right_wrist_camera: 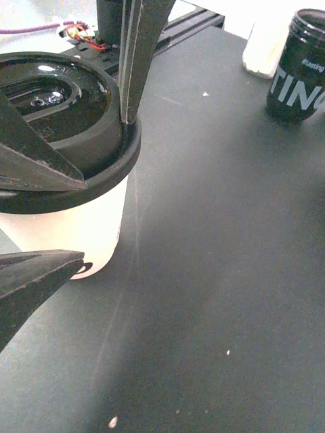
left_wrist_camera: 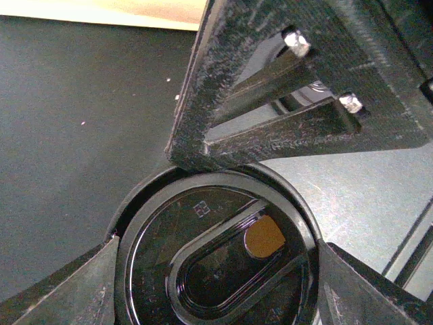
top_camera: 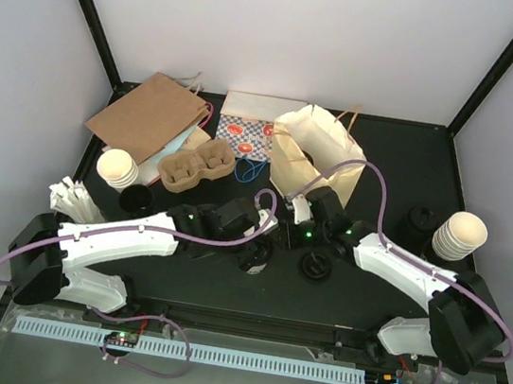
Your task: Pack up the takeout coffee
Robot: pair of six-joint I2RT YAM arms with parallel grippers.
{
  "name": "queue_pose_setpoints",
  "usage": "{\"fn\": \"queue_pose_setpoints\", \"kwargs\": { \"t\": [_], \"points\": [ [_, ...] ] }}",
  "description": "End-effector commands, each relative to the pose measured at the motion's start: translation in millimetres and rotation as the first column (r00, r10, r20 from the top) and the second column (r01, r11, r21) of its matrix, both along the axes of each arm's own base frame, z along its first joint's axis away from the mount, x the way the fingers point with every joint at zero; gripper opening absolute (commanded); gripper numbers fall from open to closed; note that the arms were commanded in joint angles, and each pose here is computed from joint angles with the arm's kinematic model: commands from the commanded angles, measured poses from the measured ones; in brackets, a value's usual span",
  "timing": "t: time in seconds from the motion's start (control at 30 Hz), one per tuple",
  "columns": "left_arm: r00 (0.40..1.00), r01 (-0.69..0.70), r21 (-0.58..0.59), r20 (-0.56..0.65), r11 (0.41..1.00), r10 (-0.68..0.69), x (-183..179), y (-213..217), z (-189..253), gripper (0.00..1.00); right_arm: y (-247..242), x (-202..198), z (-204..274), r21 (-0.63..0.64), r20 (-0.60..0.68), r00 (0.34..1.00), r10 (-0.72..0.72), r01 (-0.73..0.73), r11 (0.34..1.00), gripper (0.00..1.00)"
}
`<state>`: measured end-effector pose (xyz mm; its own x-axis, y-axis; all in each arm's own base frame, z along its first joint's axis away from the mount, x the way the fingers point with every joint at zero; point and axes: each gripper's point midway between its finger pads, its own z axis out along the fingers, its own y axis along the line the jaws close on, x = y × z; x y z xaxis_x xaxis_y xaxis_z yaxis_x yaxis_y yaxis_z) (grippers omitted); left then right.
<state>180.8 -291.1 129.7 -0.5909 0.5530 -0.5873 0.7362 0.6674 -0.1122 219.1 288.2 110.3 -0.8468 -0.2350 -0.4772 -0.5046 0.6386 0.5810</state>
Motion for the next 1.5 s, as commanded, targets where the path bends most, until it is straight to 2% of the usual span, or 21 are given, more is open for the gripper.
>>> {"fn": "queue_pose_setpoints", "kwargs": {
  "t": [0.0,0.17,0.27,0.4,0.63,0.7,0.83,0.93,1.17,1.47],
  "points": [
    [0.997,0.054,0.064,-0.057,0.996,-0.050,-17.2,7.9,-17.8,0.74,-43.3,-23.1,-33.4,-0.225,-0.064,0.996,-0.061,0.045,0.973,0.25],
    [0.998,0.041,0.057,-0.046,0.998,-0.038,-15.6,8.9,-12.1,0.74,-46.2,-5.8,24.9,-0.187,0.086,0.992,-0.092,0.107,0.977,0.29],
    [0.999,0.030,0.038,-0.036,0.999,-0.029,-14.1,7.9,-4.6,0.79,-52.7,-2.8,46.6,-0.191,0.146,0.985,-0.096,0.124,0.974,0.32],
    [1.000,0.017,-0.007,-0.016,1.000,-0.017,-11.0,3.3,17.1,0.89,-58.0,-6.6,56.4,-0.198,0.181,0.981,-0.072,0.108,0.974,0.34],
    [1.000,-0.006,-0.102,0.021,0.995,0.009,-3.8,-7.4,62.7,0.99,-63.7,-13.8,55.4,-0.226,0.188,0.981,-0.038,0.081,0.971,0.47],
    [1.000,-0.009,-0.128,0.029,0.992,0.013,-3.9,-7.8,73.6,0.99,-62.6,-16.4,55.7,-0.236,0.190,0.981,-0.023,0.069,0.969,0.53],
    [0.994,-0.093,-0.173,0.043,0.981,0.102,6.1,8.9,92.0,0.99,-57.2,-21.7,61.2,-0.277,0.220,0.975,0.012,0.051,0.959,0.80],
    [0.984,-0.164,-0.239,0.028,0.957,0.176,15.2,26.9,102.2,0.99,-48.1,-26.5,65.7,-0.321,0.243,0.969,0.050,0.032,0.946,0.89],
    [0.935,-0.351,-0.332,-0.077,0.875,0.346,32.2,77.9,91.2,0.99,-13.5,-41.6,64.8,-0.454,0.247,0.951,0.185,-0.054,0.889,0.92],
    [0.916,-0.401,-0.342,-0.151,0.850,0.371,24.3,98.9,65.0,0.99,19.1,-51.8,38.3,-0.573,0.154,0.935,0.318,-0.178,0.800,0.91]
  ]
}}
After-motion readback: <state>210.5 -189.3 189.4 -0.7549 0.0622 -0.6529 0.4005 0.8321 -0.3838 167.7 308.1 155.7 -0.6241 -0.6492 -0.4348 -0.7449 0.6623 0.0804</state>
